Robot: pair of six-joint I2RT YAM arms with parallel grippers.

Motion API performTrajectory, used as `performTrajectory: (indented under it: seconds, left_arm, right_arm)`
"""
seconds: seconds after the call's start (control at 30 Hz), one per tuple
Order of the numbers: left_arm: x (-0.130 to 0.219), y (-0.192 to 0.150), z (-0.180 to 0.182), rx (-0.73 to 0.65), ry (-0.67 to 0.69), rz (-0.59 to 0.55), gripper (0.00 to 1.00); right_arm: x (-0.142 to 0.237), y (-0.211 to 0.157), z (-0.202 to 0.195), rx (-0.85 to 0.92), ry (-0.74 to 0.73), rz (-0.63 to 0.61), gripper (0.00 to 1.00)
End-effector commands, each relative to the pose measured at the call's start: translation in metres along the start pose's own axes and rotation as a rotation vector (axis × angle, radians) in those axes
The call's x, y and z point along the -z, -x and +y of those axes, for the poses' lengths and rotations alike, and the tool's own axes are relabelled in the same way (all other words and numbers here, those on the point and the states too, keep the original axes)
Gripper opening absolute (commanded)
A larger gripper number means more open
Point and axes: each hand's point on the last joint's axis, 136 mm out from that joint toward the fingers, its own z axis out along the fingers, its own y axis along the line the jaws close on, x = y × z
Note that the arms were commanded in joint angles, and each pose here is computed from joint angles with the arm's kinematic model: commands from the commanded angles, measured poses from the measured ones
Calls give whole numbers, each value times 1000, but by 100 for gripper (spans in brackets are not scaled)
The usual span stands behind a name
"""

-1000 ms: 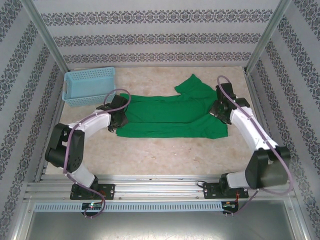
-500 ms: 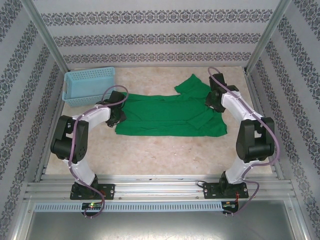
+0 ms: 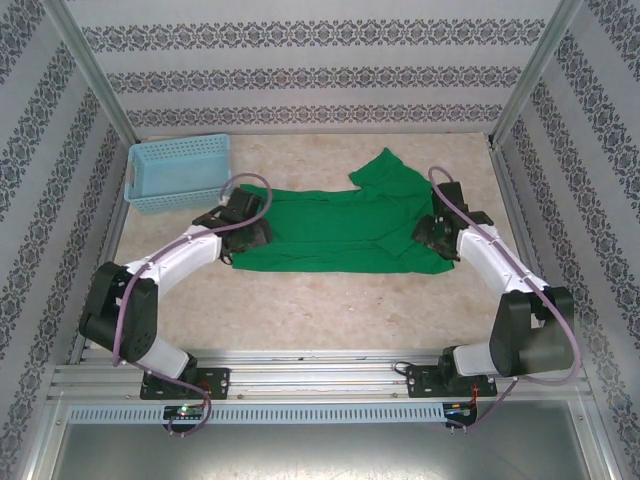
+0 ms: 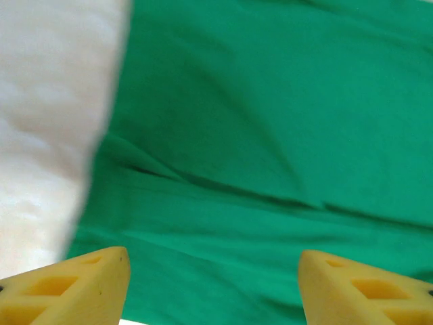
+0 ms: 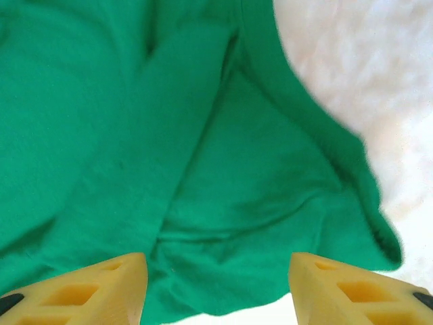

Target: Fold the inside-out t-shirt

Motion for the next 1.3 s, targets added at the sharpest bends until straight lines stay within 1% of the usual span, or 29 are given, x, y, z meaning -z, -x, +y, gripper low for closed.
performTrajectory:
  seconds: [0.0,0.1,0.13,0.23,0.3,0.43,0.6,0.7,0.8,0.9,0.97,1.1,1.27]
  left_arm:
    - [-25,-18,-2,-41,1,56,66]
    - [-40,-24,13,-21,57,77,66]
    - [-45,-26,20,-3,69,89,66]
    - [-57,-36,41,61,91,118,67]
    - [-61,-42,55,101,103,128,67]
    - [-63,-51,70,145,108,137,68]
    - [-56,-56,70,152,85,136,70]
    - [-46,-55,67,155,60,124,70]
    - [-32,-48,54,136,14,112,71]
    - [-16,-37,39,97,-21,85,71]
    - [-9,-31,31,84,-39,66,72]
    - [-8,-28,26,79,-49,52,72]
    - [-18,-34,27,74,-42,73,72]
  right_arm:
    - [-12,-10,11,-49,84,38,58]
    - [-31,-18,-9,-113,6,85,58]
    - [-39,-20,-22,-156,-24,101,58]
    - [-57,-22,-46,-267,-59,123,58]
    - [-63,-21,-57,-310,-82,124,58]
    - [-66,-15,-72,-370,-111,110,59]
    - [-64,-9,-86,-403,-141,90,60]
    - [-52,0,-91,-376,-156,50,60]
    - [-31,15,-79,-280,-131,-6,60]
    - [-7,23,-46,-103,-90,-58,61]
    - [1,17,-21,-2,-49,-59,62]
    - [-9,-9,22,73,38,13,62]
    - [-35,-25,53,50,114,88,61]
